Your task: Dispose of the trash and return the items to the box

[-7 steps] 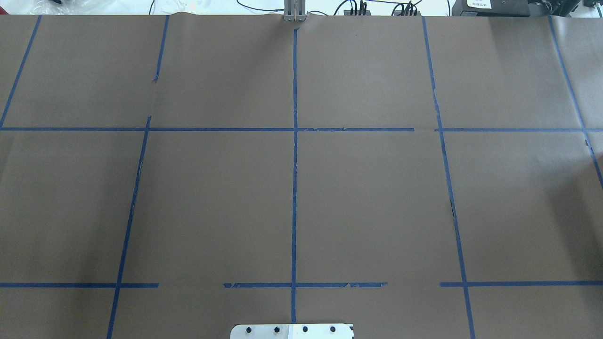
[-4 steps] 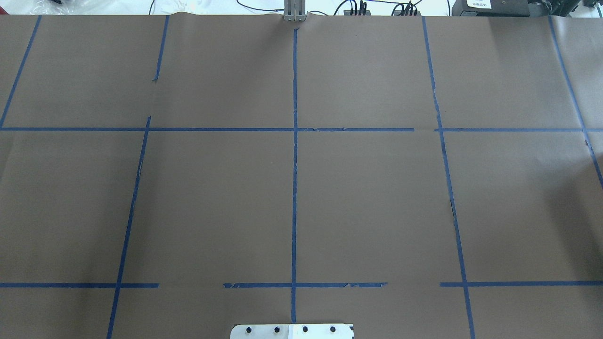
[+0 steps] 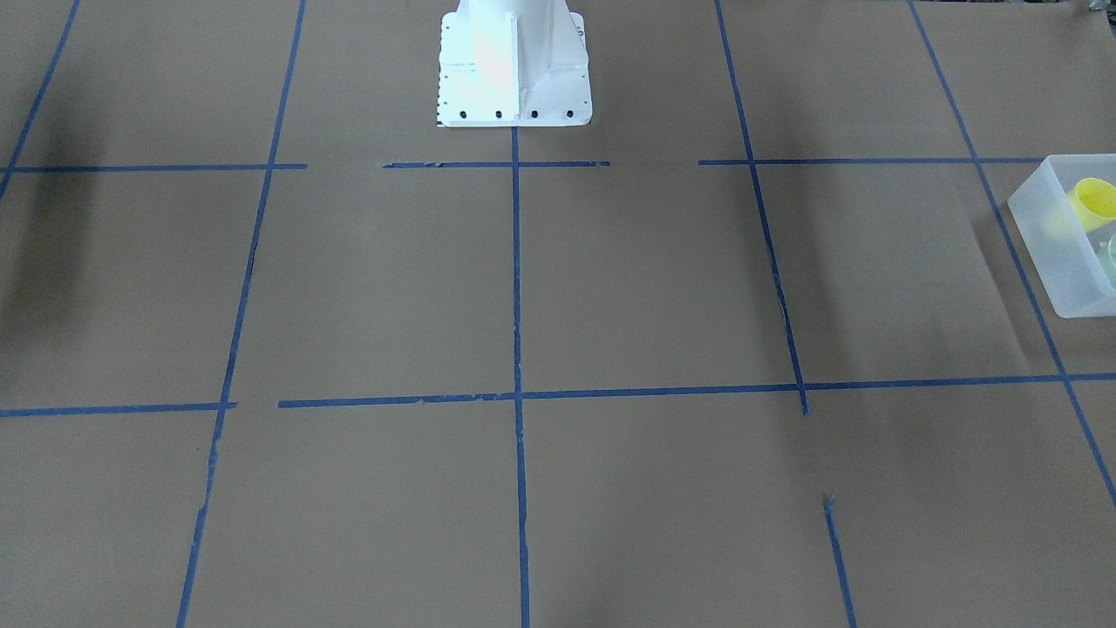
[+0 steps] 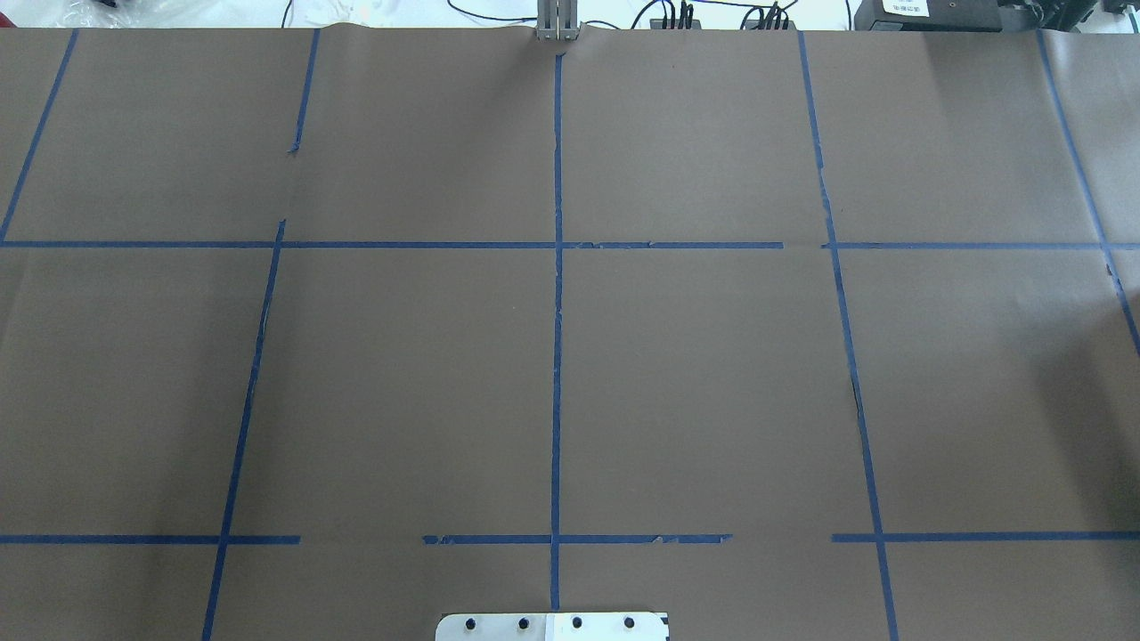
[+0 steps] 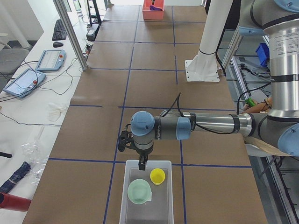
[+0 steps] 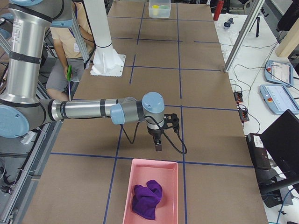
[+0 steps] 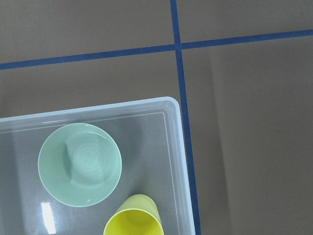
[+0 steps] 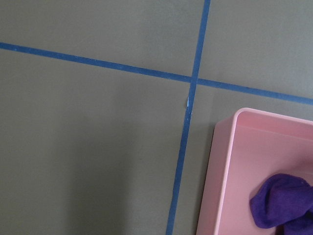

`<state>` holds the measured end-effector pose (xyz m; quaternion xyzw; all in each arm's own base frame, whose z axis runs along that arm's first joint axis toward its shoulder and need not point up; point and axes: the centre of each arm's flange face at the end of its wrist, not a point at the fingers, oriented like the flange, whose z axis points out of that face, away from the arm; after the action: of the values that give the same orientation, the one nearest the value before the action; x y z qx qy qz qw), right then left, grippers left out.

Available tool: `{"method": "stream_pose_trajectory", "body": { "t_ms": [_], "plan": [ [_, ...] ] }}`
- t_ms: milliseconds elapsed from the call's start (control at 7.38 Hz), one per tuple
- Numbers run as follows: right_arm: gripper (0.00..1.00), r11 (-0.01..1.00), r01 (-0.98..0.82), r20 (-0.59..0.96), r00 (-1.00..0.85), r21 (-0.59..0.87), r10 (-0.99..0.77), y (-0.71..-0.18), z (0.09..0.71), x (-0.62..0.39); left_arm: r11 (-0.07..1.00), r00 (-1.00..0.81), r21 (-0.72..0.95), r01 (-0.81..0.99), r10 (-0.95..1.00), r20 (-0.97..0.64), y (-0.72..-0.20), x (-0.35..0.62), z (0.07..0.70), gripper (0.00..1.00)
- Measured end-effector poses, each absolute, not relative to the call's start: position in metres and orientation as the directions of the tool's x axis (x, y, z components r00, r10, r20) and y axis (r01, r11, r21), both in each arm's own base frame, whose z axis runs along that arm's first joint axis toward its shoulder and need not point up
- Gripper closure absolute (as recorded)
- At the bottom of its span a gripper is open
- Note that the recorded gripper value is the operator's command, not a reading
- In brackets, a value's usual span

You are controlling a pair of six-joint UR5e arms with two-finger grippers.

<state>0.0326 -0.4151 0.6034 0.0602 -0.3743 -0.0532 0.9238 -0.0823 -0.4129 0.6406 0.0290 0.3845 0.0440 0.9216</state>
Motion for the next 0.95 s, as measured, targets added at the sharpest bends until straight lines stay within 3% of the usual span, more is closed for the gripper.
{"method": "stream_pose_trajectory", "body": {
  "t_ms": [949],
  "plan": [
    [0.00,0.991,0.046,0.681,0.722,0.126,-0.120,-0.4130,0.6146,0.0333,0.993,0.702,0.110,-0.045,0.110,-0.704,-0.4144,-0.0879,0.6310,0.00]
  ]
}}
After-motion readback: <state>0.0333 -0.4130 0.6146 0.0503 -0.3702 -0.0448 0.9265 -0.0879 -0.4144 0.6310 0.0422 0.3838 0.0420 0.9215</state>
